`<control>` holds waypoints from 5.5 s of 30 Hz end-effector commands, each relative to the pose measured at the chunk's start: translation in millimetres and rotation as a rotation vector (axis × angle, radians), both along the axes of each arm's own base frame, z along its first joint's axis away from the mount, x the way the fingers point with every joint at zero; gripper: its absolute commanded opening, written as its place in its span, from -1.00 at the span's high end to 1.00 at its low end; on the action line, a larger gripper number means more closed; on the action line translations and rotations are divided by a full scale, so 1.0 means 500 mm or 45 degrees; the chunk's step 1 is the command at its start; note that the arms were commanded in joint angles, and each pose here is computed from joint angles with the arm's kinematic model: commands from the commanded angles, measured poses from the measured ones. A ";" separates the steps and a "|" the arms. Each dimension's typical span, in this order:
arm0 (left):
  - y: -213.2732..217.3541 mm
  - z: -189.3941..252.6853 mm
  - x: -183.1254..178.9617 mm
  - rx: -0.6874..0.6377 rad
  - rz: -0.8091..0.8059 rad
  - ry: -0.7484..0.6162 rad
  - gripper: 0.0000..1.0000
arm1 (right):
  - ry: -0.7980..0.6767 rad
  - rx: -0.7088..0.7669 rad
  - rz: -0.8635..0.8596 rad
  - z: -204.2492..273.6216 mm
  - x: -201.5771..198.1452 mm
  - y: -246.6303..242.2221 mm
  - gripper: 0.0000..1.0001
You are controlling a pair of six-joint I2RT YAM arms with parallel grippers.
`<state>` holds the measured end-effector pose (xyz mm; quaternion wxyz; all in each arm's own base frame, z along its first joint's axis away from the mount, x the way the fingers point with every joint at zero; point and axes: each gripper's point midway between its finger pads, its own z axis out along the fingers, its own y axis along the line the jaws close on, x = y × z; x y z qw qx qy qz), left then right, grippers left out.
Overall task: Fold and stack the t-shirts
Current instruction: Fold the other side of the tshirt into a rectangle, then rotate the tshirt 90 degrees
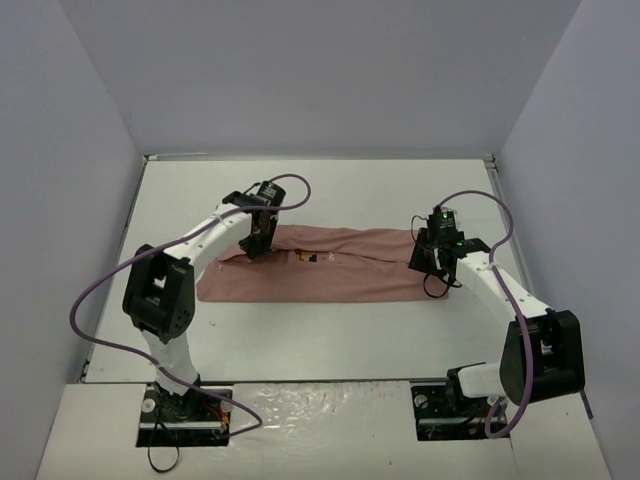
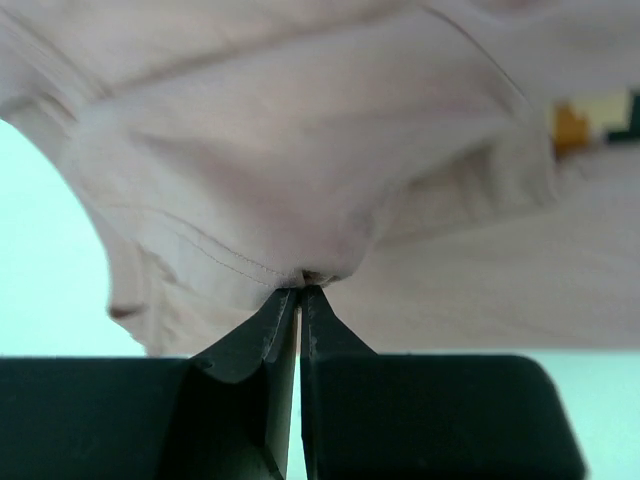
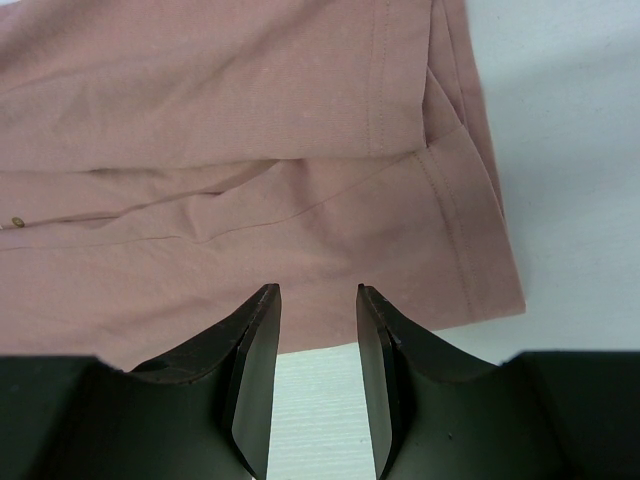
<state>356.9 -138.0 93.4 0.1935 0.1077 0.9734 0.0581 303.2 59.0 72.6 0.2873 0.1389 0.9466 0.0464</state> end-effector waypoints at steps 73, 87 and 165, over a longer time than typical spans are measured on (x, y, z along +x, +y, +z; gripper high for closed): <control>0.161 0.099 0.035 -0.474 0.499 0.052 0.01 | -0.058 -0.084 -0.112 0.034 0.147 -0.053 0.32; 0.112 -0.024 0.134 -0.604 0.537 0.152 0.10 | 0.094 -0.102 -0.319 -0.050 0.121 -0.102 0.30; 0.050 -0.134 0.253 -0.576 0.528 0.035 -0.02 | 0.164 -0.136 -0.170 -0.120 0.197 -0.095 0.34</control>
